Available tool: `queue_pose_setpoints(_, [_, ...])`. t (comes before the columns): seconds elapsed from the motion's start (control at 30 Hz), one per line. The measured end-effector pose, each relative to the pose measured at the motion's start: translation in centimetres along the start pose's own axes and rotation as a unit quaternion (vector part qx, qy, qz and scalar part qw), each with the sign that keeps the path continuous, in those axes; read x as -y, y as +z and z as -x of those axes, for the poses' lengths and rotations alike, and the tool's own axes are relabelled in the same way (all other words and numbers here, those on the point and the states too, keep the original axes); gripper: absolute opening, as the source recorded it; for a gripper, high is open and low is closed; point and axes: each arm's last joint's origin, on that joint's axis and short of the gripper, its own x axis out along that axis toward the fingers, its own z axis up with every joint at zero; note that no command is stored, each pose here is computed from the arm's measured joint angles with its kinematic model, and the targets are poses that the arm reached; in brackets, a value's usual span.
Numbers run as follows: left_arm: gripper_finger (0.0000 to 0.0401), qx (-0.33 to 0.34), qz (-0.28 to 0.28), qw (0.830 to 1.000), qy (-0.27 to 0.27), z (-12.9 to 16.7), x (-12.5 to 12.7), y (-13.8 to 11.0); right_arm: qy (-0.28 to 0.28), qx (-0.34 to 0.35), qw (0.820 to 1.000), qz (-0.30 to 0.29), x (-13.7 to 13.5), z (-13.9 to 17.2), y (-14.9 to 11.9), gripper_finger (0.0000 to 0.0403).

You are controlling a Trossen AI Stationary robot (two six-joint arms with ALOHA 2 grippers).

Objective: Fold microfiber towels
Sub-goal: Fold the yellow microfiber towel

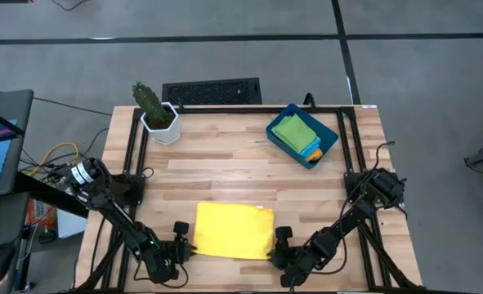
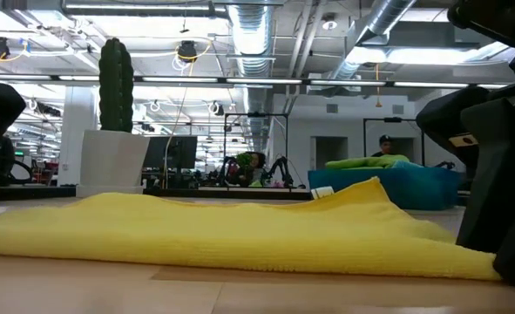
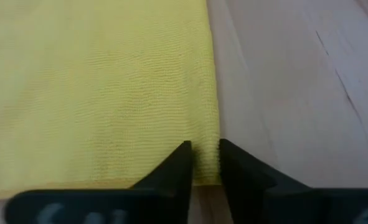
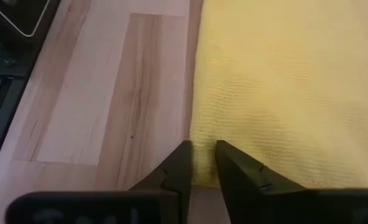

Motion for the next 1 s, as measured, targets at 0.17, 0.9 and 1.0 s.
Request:
queue_pose_setpoints(0.17, [0.0009, -0.005, -0.002, 1.0, -0.017, -0.2, -0.1, 0.3, -0.002, 0.0, 1.0, 0.001, 0.0, 0.0, -0.1, 0.005])
queue_pose_setpoints(0.9, [0.0001, -0.041, -0.026, 0.996, 0.08, 0.3, -1.5, 5.3, -0.027, -0.024, 0.999, -0.028, 4.5, 4.4, 3.5, 0.0024])
queue_pose_setpoints(1.0, [0.0001, -0.05, -0.024, 0.994, 0.091, 0.2, -2.1, 5.4, -0.045, -0.042, 0.998, -0.032, 5.6, 4.4, 3.6, 0.0017])
